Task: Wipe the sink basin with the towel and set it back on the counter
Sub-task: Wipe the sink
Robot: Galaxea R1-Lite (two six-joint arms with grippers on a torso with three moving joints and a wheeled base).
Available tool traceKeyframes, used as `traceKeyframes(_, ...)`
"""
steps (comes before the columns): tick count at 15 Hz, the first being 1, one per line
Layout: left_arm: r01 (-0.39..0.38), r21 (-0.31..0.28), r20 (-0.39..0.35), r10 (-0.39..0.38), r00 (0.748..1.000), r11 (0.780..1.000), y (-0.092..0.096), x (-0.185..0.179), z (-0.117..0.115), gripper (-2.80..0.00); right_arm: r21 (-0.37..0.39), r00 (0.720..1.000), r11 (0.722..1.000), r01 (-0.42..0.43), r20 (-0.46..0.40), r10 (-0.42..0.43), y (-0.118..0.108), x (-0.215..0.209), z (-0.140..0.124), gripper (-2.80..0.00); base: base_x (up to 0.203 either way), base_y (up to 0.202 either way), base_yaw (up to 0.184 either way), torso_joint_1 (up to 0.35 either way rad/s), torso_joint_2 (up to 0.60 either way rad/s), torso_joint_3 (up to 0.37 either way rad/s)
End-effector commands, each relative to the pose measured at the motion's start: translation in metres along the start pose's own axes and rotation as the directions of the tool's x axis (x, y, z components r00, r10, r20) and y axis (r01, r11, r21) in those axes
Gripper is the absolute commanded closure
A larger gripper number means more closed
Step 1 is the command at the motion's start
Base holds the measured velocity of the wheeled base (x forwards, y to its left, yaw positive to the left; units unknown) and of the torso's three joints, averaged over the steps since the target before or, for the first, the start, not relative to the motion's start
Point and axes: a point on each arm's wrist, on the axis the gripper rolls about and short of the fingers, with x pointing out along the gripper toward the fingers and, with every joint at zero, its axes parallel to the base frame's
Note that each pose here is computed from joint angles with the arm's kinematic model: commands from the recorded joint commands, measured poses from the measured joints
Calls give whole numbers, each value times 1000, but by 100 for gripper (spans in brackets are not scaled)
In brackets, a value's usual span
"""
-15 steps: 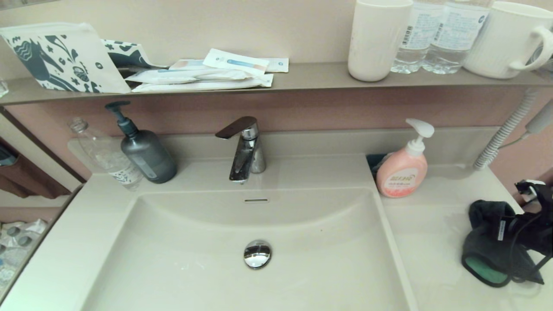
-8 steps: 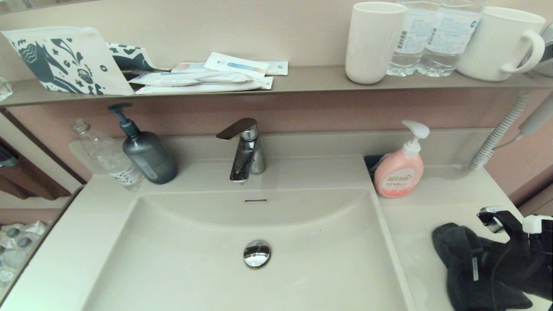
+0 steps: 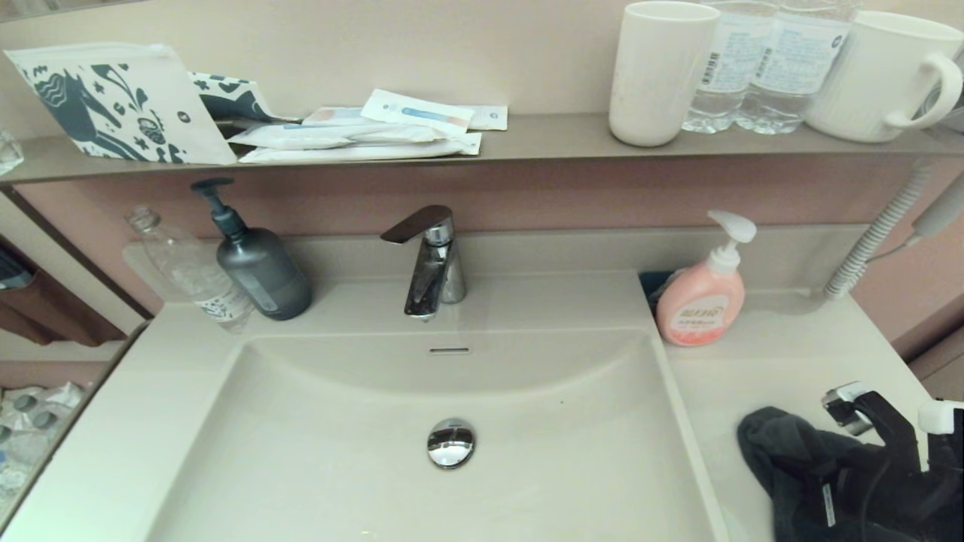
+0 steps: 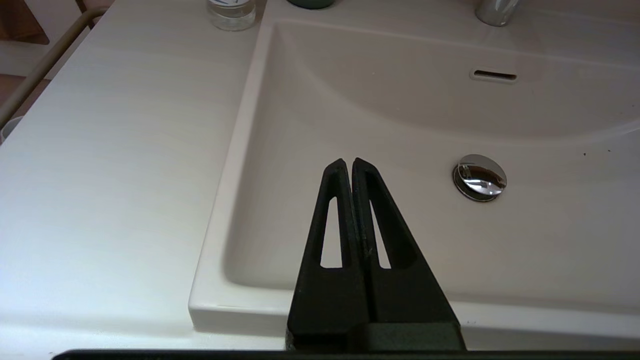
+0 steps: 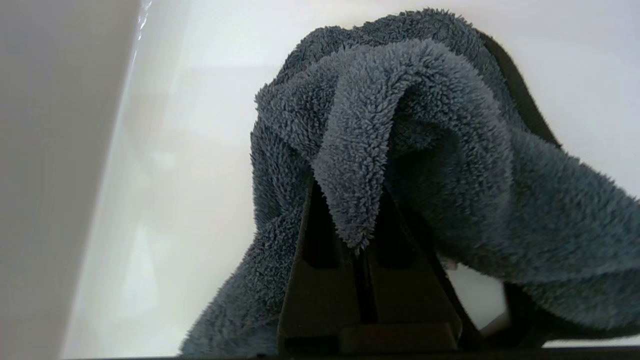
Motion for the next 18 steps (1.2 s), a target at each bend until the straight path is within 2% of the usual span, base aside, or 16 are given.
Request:
traceKeyframes(1, -1, -1, -1, 1, 1000, 1000, 0, 0, 0, 0, 44, 992, 996, 78, -107, -73, -20, 0, -13, 0, 0, 0, 0, 0, 0, 0)
traceKeyframes(5, -1, -1, -1, 1, 1000, 1000, 0, 0, 0, 0, 116, 973, 967, 228, -51, -224, -73, 2, -1, 0, 0, 0, 0, 0, 0, 0)
traceKeyframes(10, -1, -1, -1, 1, 1000, 1000, 0, 0, 0, 0, 188, 953, 936, 298, -6, -302, -105, 3, 9, 0, 0, 0, 0, 0, 0, 0)
traceKeyframes(13, -1, -1, -1, 1, 1000, 1000, 0, 0, 0, 0, 252, 934, 906, 341, 17, -356, -127, 1, 14, 0, 0, 0, 0, 0, 0, 0)
traceKeyframes(16, -1, -1, -1, 1, 1000, 1000, 0, 0, 0, 0, 270, 942, 907, 323, 2, -336, -124, -3, 8, 0, 0, 0, 0, 0, 0, 0)
traceKeyframes(18, -1, -1, -1, 1, 1000, 1000, 0, 0, 0, 0, 273, 965, 931, 243, 31, -261, -115, -7, 6, 0, 0, 0, 0, 0, 0, 0)
